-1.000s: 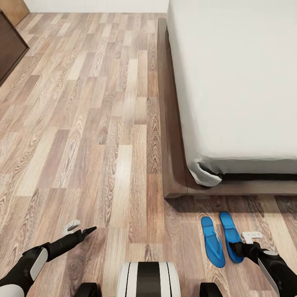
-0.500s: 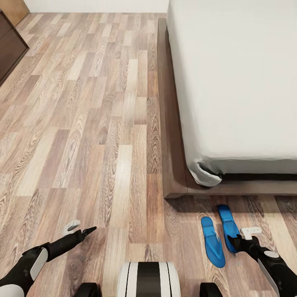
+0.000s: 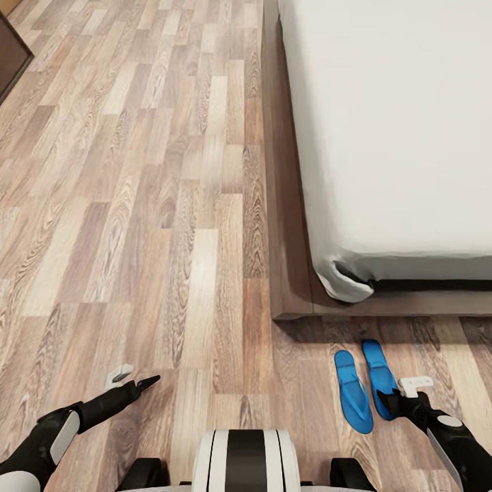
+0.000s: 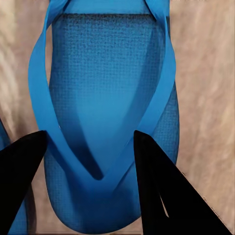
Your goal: In the bedroom, move the book from the bed onto either nightstand, and place the two sandals side by side next to the bed.
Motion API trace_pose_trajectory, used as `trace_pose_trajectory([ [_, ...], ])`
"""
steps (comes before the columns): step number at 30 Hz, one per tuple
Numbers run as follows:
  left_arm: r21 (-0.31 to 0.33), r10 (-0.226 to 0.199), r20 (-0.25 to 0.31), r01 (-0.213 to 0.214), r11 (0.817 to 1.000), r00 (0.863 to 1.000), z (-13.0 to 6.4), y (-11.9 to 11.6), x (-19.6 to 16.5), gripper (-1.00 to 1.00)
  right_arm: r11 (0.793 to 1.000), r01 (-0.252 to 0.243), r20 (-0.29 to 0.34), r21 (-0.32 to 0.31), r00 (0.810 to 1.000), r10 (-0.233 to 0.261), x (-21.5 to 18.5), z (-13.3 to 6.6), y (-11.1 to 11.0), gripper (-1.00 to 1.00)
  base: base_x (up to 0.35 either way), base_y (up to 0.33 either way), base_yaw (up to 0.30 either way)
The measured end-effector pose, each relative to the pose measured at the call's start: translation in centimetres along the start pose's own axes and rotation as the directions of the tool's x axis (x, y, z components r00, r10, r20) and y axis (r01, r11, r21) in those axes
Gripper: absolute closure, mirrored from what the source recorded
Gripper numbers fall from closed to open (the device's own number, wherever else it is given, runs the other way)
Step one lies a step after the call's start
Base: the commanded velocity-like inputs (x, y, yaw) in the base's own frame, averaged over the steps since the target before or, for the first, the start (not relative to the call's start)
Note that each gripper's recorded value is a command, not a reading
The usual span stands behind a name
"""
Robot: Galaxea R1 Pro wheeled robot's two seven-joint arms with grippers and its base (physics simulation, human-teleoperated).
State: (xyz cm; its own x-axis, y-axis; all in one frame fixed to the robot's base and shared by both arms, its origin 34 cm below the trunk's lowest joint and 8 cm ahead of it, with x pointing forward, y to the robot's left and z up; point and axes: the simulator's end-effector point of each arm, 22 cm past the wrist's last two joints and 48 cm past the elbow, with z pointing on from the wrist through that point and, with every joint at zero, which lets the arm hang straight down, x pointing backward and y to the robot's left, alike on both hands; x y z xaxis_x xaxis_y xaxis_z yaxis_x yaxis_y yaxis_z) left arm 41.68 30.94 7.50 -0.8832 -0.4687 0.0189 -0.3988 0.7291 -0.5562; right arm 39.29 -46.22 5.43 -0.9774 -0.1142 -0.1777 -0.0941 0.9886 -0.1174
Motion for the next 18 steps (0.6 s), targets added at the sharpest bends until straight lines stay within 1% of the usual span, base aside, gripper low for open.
trace_pose_trajectory([
  [8,-0.001,0.000,0.001,0.000,1.000,1.000,-0.05,0.05,-0.06,-1.00,1.000,0.000,0.000,0.000,1.000,0.000,-0.02,0.00,0.00,1.00,-0.003,0.000,0.000],
  [13,-0.001,0.000,0.001,0.000,1.000,1.000,-0.01,0.04,-0.04,-1.00,1.000,0.000,0.000,0.000,1.000,0.000,-0.01,0.01,0.00,1.00,-0.172,0.000,0.000],
  [18,0.000,0.000,0.001,0.000,1.000,1.000,0.00,0.00,-0.02,-1.00,1.000,0.000,0.000,0.001,1.000,0.000,-0.02,0.00,-0.02,1.00,-0.027,0.000,0.000],
])
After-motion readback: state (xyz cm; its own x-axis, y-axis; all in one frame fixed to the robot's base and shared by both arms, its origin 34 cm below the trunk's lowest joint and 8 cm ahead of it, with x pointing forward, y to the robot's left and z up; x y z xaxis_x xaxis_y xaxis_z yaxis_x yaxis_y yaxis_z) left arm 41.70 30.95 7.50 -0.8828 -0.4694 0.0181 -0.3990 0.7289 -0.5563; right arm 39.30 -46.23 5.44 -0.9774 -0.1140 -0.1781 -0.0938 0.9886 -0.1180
